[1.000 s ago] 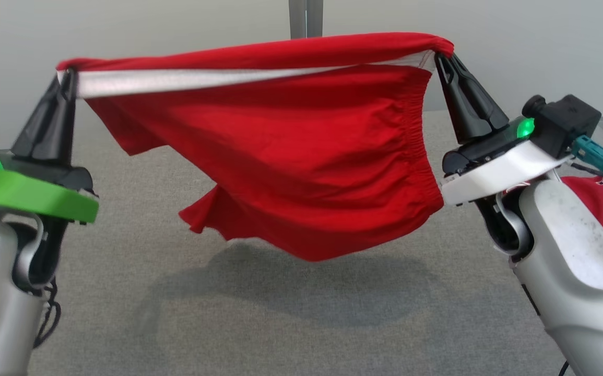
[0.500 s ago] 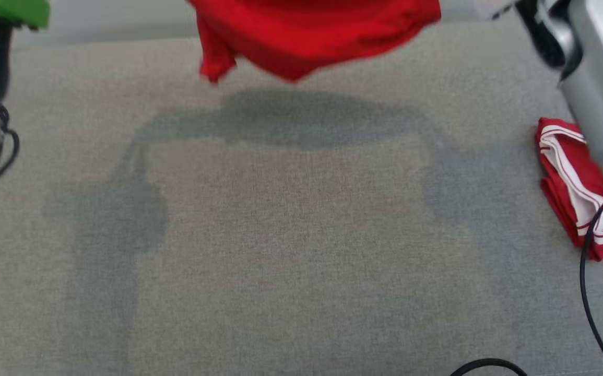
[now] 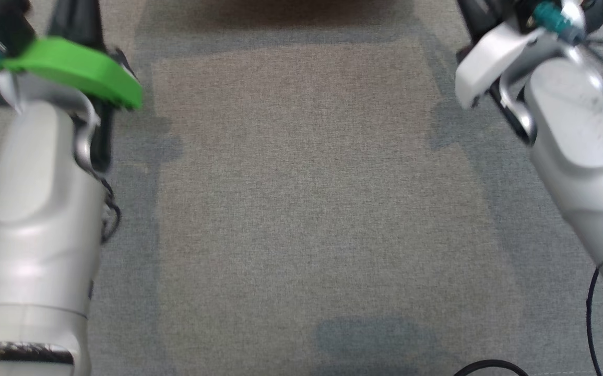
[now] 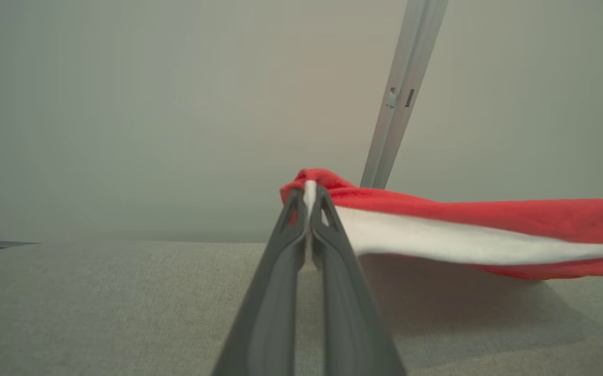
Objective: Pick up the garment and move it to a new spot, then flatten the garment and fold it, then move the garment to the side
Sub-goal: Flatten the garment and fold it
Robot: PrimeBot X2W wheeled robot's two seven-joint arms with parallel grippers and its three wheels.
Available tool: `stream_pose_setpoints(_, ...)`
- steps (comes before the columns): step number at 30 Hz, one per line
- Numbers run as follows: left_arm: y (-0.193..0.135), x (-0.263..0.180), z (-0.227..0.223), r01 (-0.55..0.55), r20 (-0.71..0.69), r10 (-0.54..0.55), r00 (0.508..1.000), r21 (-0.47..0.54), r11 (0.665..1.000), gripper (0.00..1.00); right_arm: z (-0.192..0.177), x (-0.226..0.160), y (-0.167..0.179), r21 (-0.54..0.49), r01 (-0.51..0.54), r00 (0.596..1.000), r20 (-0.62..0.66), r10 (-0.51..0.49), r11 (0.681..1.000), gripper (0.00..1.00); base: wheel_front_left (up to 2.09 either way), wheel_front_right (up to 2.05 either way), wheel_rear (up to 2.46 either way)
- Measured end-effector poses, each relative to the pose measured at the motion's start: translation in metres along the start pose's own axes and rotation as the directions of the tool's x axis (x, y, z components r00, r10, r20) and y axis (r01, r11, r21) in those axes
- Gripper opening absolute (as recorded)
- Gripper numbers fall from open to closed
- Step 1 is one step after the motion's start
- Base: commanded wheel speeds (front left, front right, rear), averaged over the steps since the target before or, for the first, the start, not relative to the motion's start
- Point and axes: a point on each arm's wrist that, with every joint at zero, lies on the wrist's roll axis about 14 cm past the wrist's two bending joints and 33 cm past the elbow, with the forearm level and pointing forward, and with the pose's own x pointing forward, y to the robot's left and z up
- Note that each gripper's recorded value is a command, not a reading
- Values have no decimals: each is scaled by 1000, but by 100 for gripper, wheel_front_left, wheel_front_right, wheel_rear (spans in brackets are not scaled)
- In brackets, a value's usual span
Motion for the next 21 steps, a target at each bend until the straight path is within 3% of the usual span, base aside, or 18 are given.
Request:
stream_pose_setpoints(3,0,-40,-70,-50,-177,37,984,-69,996,0,-46,-23,36,76,-63,992,-105,70,995,0,0,0,0)
stream_pose_setpoints(8,-7,-94,-123,-116,-322,63,945,-147,982,0,-89,-76,77,210,-97,966,-215,143,973,0,0,0,0)
stream_pose_setpoints(15,-3,-156,-143,-201,-394,113,912,-189,961,0,-104,-141,108,329,-70,942,-288,170,942,0,0,0,0)
stream_pose_setpoints(21,1,-202,-144,-274,-411,166,896,-220,936,0,-103,-185,115,357,-17,936,-323,141,934,0,0,0,0)
